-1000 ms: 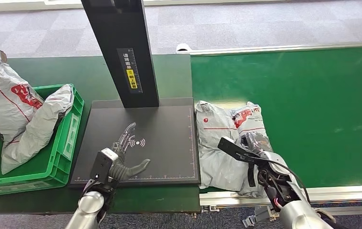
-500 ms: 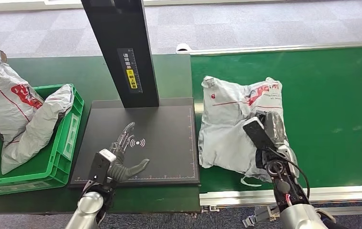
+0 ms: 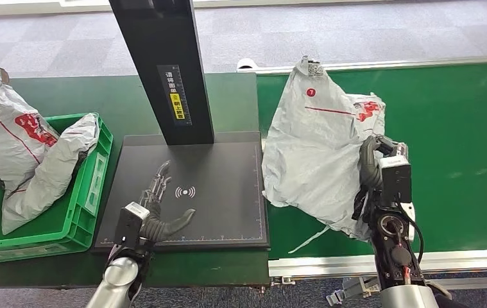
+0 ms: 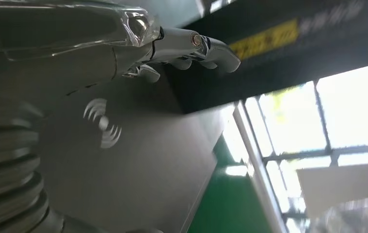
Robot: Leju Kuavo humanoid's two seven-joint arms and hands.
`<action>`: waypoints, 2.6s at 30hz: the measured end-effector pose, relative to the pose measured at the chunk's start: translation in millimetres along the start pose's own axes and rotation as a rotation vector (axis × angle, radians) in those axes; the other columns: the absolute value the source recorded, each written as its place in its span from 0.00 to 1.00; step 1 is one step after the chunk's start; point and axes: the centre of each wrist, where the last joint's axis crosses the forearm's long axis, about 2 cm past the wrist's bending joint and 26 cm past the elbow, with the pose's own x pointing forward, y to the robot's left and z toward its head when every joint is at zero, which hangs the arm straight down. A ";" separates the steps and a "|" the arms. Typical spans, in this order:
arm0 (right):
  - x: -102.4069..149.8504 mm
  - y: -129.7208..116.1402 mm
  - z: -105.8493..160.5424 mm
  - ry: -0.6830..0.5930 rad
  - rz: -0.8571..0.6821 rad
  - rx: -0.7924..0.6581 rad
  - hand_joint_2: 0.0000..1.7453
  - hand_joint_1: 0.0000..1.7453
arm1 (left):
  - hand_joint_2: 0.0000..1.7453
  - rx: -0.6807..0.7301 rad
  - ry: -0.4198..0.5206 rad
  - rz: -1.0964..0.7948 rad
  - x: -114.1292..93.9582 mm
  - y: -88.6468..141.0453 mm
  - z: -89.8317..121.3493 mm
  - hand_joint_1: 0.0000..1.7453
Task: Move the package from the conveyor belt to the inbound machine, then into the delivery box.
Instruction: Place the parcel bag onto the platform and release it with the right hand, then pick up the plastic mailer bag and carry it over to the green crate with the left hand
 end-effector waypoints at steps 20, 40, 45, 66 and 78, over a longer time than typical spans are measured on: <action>14.3 28.3 21.6 -0.094 0.041 0.119 1.00 1.00 | 1.00 0.653 -0.538 -0.363 101.9 43.6 -41.3 0.00; 45.6 91.3 -7.2 -0.204 0.065 0.375 1.00 1.00 | 1.00 0.805 -0.750 -0.356 162.6 51.2 -43.7 0.00; 65.9 133.6 -15.5 -0.237 0.170 0.614 1.00 1.00 | 1.00 0.736 -0.719 -0.279 154.2 33.2 -51.5 0.00; 97.3 203.3 -20.3 -0.057 0.389 0.988 1.00 0.00 | 1.00 0.499 -0.656 -0.250 127.3 -5.8 -77.6 0.00; 76.5 169.4 -40.2 0.318 -0.276 0.849 1.00 0.00 | 1.00 0.465 -0.641 -0.251 122.4 -6.1 -77.0 0.00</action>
